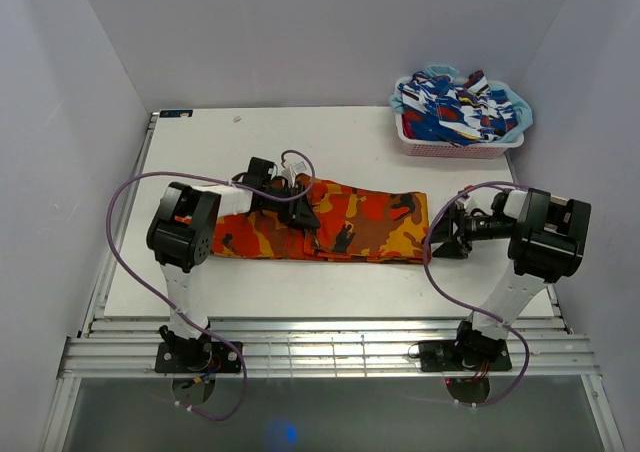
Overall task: Fold and stack the trousers
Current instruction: Fold the trousers
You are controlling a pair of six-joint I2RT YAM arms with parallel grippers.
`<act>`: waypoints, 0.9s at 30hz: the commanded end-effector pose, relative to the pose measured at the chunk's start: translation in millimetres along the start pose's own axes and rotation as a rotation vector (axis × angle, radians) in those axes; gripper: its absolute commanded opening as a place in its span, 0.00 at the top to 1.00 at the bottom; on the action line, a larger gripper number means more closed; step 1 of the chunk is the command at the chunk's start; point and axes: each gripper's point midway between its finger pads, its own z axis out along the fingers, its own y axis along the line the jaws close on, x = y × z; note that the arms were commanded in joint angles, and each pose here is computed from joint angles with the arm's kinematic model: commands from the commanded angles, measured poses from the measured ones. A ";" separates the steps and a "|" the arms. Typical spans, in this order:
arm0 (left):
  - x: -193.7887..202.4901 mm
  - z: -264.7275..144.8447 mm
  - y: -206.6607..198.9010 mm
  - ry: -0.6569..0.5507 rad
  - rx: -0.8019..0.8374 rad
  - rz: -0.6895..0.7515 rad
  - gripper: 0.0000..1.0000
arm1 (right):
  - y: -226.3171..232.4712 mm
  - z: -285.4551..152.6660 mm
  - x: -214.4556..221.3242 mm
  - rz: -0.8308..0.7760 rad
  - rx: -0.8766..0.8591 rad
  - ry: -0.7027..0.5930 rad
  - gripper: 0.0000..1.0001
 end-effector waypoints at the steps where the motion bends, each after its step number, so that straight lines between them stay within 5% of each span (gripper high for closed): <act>1: 0.2 3.6 12.1 -0.008 -0.041 -0.030 0.50 | -25.8 17.4 7.5 -0.033 0.070 0.020 0.14; 4: 2.8 5.5 20.9 0.000 -0.074 -0.046 0.50 | -29.7 25.7 -6.9 -0.029 0.076 -0.024 0.18; 6: 4.2 4.5 26.6 0.002 -0.097 -0.064 0.50 | -38.2 30.0 -6.4 -0.024 0.136 0.004 0.31; 7: 3.4 3.7 28.4 -0.002 -0.104 -0.067 0.50 | -39.7 30.1 -4.4 -0.029 0.141 0.025 0.56; 10: -0.4 -0.3 33.4 -0.016 -0.119 -0.076 0.51 | -46.3 23.3 0.6 -0.014 0.170 0.051 0.92; 15: -10.7 -7.1 32.4 -0.022 -0.094 -0.058 0.53 | -51.2 -11.4 -9.3 -0.069 0.230 0.006 0.92; 17: -14.2 -10.7 15.8 -0.024 -0.044 -0.018 0.48 | -49.3 -25.5 -10.4 -0.083 0.238 0.013 0.83; 19: -19.8 -16.8 -3.7 -0.033 0.001 0.049 0.40 | -47.7 -31.2 -15.2 -0.110 0.238 0.023 0.43; 20: -21.7 -19.5 -8.6 -0.036 0.008 0.067 0.38 | -46.0 -35.3 -22.8 -0.128 0.238 0.003 0.07; 27: -25.0 -49.9 -21.3 -0.055 -0.042 0.125 0.34 | -46.1 -15.5 -76.9 -0.114 0.147 -0.136 0.09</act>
